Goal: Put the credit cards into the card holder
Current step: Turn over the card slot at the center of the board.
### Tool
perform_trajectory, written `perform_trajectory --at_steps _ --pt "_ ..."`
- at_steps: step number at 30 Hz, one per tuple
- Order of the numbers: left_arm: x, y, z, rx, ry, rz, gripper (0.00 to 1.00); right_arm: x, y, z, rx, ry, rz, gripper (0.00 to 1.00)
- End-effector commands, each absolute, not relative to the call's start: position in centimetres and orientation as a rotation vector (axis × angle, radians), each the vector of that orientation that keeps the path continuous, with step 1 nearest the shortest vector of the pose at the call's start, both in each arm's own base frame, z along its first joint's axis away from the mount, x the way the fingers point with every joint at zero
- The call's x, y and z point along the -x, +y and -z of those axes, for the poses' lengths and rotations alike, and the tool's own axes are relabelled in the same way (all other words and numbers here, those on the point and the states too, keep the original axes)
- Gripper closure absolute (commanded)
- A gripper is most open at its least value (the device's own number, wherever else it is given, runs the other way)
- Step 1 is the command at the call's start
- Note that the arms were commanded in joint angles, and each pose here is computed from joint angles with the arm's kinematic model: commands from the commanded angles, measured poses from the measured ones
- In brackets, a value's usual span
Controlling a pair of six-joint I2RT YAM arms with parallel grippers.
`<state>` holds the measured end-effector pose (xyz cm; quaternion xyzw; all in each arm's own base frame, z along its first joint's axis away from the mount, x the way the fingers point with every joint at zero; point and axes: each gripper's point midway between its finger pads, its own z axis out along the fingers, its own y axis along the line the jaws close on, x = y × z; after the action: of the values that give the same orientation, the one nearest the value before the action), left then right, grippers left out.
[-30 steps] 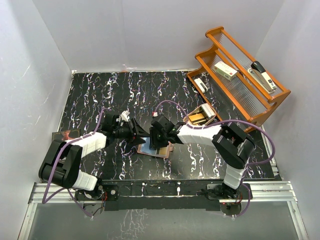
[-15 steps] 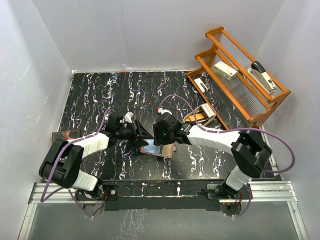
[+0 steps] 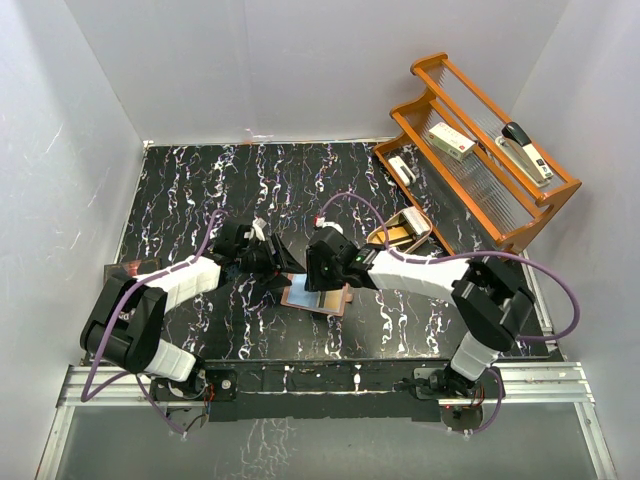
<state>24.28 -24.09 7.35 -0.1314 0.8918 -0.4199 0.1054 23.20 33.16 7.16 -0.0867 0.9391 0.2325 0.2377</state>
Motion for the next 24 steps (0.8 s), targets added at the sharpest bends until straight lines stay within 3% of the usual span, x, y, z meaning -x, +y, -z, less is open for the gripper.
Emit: perform_trajectory --at_steps 1,9,16,24 --pt "-24.2 -23.4 -7.5 0.400 2.641 1.199 0.41 -24.2 35.2 -8.1 0.150 2.539 -0.714 0.68" --pt "-24.3 -23.2 -7.3 0.403 2.642 1.186 0.38 -24.4 34.8 -5.5 0.146 2.569 -0.653 0.69" --pt "-24.5 -23.2 -6.2 0.353 2.673 1.159 0.36 -23.7 33.9 -3.5 0.185 2.594 -0.616 0.83" --pt "-24.5 -24.5 -6.2 0.313 2.647 1.300 0.34 -22.9 33.1 -2.3 0.227 2.608 -0.605 0.93"
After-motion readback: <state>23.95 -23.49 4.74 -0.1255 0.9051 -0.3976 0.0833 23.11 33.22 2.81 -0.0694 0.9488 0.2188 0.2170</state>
